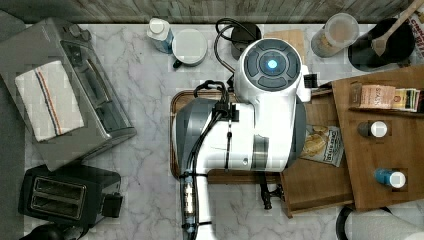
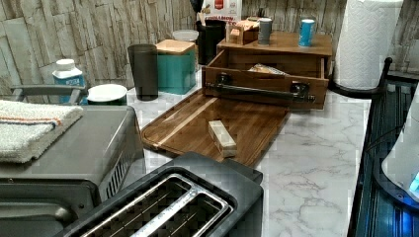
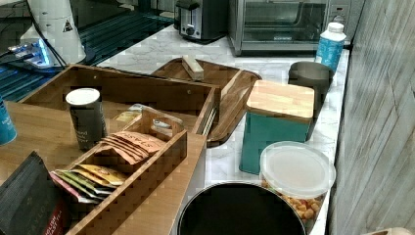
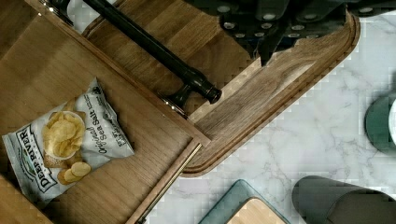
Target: Close the drawer.
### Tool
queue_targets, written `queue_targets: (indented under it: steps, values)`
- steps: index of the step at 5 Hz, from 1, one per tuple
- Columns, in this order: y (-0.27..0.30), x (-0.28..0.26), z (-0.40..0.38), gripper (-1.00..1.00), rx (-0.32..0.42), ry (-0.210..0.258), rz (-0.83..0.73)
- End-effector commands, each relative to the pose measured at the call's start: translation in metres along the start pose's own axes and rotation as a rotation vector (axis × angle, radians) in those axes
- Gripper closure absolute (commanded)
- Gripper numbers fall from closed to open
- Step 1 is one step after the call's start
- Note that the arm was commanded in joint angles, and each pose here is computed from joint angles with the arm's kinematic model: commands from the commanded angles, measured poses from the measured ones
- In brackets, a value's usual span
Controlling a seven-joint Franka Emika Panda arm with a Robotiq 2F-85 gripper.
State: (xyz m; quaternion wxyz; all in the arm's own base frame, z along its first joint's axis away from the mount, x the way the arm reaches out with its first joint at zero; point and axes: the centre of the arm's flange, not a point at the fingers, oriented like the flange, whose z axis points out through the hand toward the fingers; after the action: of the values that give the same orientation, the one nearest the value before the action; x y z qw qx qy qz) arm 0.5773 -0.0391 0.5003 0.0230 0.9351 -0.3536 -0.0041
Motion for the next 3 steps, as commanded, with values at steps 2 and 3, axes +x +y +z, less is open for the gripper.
queue_targets:
  steps: [2, 3]
  values:
    - [0.007, 0.021, -0.003, 1.0, -0.011, 0.046, -0.086]
    - [0.003, 0.035, -0.006, 1.0, 0.014, 0.038, -0.252]
